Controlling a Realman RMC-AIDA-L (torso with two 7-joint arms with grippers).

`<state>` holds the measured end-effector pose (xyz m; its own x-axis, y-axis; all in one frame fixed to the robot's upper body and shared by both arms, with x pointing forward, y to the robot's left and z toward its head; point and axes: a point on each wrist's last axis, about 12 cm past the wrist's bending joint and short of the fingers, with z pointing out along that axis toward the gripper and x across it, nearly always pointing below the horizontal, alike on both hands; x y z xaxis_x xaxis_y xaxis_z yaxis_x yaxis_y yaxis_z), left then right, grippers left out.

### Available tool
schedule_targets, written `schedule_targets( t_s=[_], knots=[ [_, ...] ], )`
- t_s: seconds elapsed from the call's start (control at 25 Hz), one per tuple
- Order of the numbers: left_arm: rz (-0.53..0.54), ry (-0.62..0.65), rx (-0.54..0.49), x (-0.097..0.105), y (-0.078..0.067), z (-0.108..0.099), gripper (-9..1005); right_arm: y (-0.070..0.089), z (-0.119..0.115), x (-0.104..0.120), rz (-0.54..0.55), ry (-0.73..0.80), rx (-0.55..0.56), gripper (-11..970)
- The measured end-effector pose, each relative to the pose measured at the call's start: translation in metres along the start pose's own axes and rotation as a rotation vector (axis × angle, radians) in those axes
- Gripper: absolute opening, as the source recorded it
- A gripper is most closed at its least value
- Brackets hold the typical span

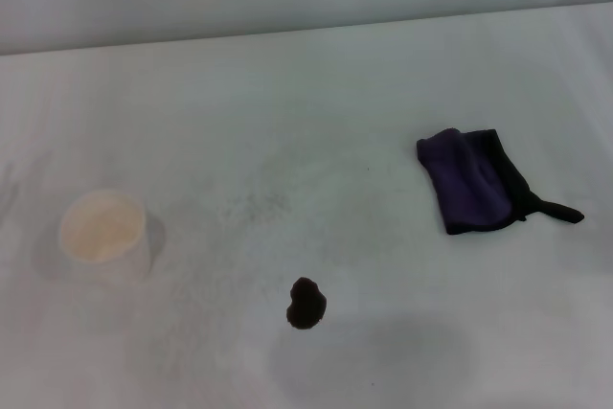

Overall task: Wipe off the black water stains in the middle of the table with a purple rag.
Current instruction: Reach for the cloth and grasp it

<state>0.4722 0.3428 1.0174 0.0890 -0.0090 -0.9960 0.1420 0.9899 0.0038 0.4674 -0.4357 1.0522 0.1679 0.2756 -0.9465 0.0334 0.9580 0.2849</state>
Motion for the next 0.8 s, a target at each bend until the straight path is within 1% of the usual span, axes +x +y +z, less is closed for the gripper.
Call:
schedule_targets(
  t_s=[0.08, 0.12, 0.2, 0.28, 0.36, 0.48, 0.6, 0.72, 0.8],
  knots=[
    [0.008, 0.000, 0.007, -0.001, 0.000, 0.006, 888, -0.005, 0.002, -0.007, 0.103, 0.012, -0.021, 867],
    [0.010, 0.001, 0.009, -0.001, -0.001, 0.008, 888, -0.006, 0.003, -0.012, 0.135, 0.021, -0.041, 866],
    [0.016, 0.008, 0.021, -0.002, -0.002, 0.014, 888, -0.007, 0.007, -0.021, 0.181, 0.043, -0.079, 866],
    [0.028, 0.012, 0.039, -0.003, -0.003, 0.019, 887, -0.008, 0.012, -0.032, 0.219, 0.097, -0.130, 865],
    [0.046, 0.009, 0.057, -0.006, -0.003, 0.024, 887, -0.008, 0.019, -0.045, 0.228, 0.165, -0.180, 865],
    [0.066, 0.004, 0.087, -0.008, -0.005, 0.028, 887, -0.007, 0.030, -0.063, 0.218, 0.286, -0.232, 864],
    [0.082, 0.004, 0.116, -0.010, -0.007, 0.032, 887, -0.002, 0.040, -0.080, 0.183, 0.403, -0.244, 863],
    [0.087, 0.015, 0.108, -0.010, -0.005, 0.035, 887, 0.010, 0.055, -0.095, 0.098, 0.524, -0.260, 863],
    [0.085, 0.029, 0.099, -0.009, -0.004, 0.036, 887, 0.024, 0.066, -0.102, 0.022, 0.614, -0.284, 862]
  ],
)
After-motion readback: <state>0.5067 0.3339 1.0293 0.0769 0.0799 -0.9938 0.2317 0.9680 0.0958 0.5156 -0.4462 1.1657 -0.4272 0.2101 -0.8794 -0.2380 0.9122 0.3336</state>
